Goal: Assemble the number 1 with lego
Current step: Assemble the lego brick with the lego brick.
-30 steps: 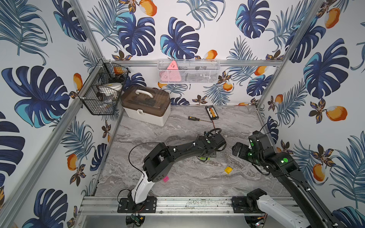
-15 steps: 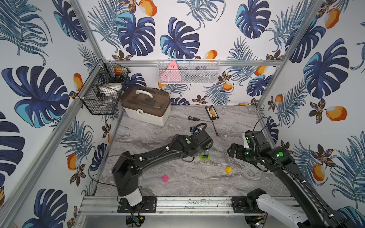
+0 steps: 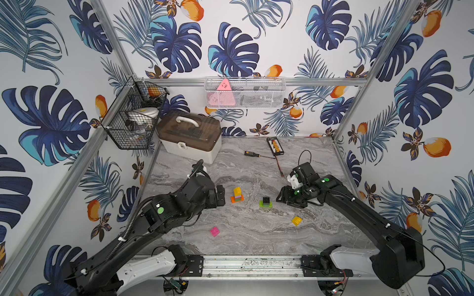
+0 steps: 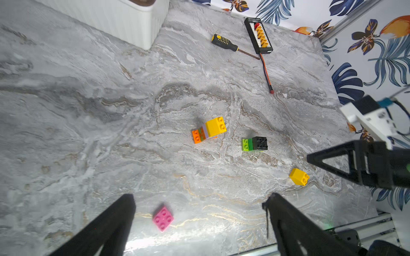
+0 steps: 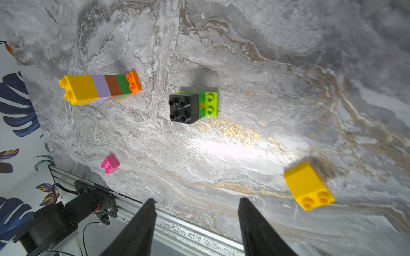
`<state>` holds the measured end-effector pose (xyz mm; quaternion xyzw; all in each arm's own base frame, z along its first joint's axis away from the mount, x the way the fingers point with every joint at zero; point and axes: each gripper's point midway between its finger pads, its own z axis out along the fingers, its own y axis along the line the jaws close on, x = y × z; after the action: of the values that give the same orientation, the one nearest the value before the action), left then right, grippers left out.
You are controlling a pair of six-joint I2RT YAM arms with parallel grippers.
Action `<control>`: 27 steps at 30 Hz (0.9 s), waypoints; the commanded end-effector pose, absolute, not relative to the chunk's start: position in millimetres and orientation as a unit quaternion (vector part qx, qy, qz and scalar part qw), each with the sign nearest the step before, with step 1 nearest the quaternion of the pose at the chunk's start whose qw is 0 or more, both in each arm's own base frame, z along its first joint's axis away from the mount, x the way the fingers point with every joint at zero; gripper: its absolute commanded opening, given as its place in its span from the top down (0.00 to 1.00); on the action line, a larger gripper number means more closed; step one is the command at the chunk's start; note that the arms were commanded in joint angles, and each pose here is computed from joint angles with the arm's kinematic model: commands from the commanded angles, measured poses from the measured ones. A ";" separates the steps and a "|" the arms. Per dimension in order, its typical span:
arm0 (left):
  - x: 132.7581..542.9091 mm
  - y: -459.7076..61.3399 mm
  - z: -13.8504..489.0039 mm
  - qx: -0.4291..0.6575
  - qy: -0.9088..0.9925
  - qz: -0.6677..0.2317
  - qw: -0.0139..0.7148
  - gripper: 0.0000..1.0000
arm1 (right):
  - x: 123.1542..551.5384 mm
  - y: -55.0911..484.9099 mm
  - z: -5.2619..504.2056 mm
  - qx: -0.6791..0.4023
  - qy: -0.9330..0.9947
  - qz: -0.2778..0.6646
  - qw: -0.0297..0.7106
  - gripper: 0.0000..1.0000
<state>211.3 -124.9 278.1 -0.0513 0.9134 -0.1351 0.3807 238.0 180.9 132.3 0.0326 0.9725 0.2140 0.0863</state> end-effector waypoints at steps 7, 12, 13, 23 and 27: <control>194.7 -96.6 291.6 0.052 0.908 -0.071 0.410 0.01 | 260.1 202.1 84.7 0.042 0.983 0.167 0.062 0.43; 195.5 -96.4 284.6 0.068 0.906 -0.062 0.413 0.01 | 264.9 203.6 74.7 0.047 0.984 0.163 0.062 0.51; 195.8 -97.2 280.7 0.072 0.907 -0.060 0.411 0.01 | 266.6 203.9 74.3 0.047 0.984 0.161 0.063 0.52; 197.2 -102.0 260.3 0.086 0.904 -0.065 0.413 0.01 | 276.0 202.4 61.3 0.049 0.987 0.139 0.061 0.55; 197.8 -100.6 259.9 0.084 0.903 -0.064 0.416 0.01 | 275.2 199.3 53.4 0.048 0.989 0.126 0.055 0.56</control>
<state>193.2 -98.8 254.9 0.0811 0.9100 -0.0624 0.4018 273.1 204.0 57.4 0.0439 0.9876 0.1419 0.0517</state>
